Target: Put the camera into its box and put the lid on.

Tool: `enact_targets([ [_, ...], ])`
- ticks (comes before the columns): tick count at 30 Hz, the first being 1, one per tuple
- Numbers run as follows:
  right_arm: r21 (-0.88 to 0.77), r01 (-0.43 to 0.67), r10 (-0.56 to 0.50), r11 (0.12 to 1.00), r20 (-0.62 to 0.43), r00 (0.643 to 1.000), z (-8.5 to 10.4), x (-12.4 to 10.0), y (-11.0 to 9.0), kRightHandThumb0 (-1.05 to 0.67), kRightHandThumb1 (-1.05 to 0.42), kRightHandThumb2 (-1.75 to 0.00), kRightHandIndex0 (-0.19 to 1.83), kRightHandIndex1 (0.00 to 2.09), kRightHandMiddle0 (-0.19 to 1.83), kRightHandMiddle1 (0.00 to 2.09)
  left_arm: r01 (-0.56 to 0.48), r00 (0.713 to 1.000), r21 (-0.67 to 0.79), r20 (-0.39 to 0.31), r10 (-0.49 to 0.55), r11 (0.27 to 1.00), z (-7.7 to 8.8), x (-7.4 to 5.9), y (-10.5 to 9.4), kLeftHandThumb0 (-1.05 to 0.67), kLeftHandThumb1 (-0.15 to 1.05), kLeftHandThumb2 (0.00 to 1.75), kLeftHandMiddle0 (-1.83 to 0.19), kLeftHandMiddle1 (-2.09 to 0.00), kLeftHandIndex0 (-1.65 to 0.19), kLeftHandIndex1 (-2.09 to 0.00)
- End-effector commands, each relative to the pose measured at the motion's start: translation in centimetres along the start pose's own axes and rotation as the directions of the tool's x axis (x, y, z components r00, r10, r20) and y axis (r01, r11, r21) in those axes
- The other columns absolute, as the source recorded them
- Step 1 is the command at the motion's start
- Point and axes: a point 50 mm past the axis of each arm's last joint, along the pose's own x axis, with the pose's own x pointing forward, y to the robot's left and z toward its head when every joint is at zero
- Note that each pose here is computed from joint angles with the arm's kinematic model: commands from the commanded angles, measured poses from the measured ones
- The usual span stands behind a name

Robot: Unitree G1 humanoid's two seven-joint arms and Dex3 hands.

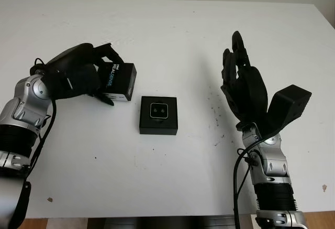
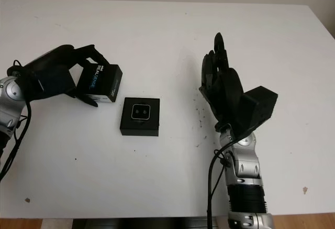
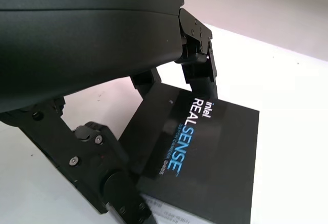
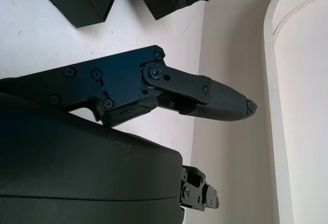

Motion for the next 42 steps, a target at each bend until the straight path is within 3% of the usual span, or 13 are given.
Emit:
enact_targets([
  [1, -0.009, -0.003, 0.004, 1.0, 0.011, 1.0, 0.3, -0.2, 0.2, -0.66, -1.05, -0.66, -0.17, 0.05, -0.15, 0.06, -0.005, 1.0, 0.009, 0.004, 0.005, 1.0, 0.3, -0.4, 0.3, -0.25, 1.05, 0.07, -0.39, -1.68, -0.25, -1.42],
  [13, -0.012, -0.003, 0.003, 1.0, 0.005, 1.0, 0.0, -0.4, 0.5, -0.63, -1.05, -0.69, -0.17, 0.05, -0.15, 0.05, 0.026, 0.999, 0.039, -0.042, -0.024, 0.999, 2.1, -1.3, 1.3, -0.24, 1.04, 0.06, -0.41, -1.65, -0.24, -1.49],
  [25, -0.049, -0.008, 0.009, 0.999, 0.03, 1.0, -0.1, -0.4, 1.6, -0.7, -1.05, -0.63, -0.19, 0.03, -0.18, 0.04, 0.141, 0.985, 0.012, -0.1, -0.139, 0.99, 3.9, -2.7, 2.8, -0.28, 1.05, 0.07, -0.43, -1.64, -0.3, -1.5],
  [35, -0.046, -0.028, 0.029, 0.999, 0.023, 0.999, -0.4, -0.3, 2.2, -0.71, -1.05, -0.6, -0.19, 0.0, -0.19, 0.04, 0.203, 0.97, -0.035, -0.129, -0.206, 0.979, 4.3, -2.9, 3.9, -0.31, 1.04, 0.05, -0.48, -1.56, -0.36, -1.49],
  [42, -0.039, -0.028, 0.029, 0.999, 0.026, 0.999, -0.5, -0.2, 2.5, -0.68, -1.05, -0.6, -0.19, 0.0, -0.19, 0.04, 0.179, 0.969, -0.104, -0.151, -0.193, 0.978, 4.9, -2.8, 3.5, -0.3, 1.04, 0.05, -0.5, -1.57, -0.33, -1.49],
])
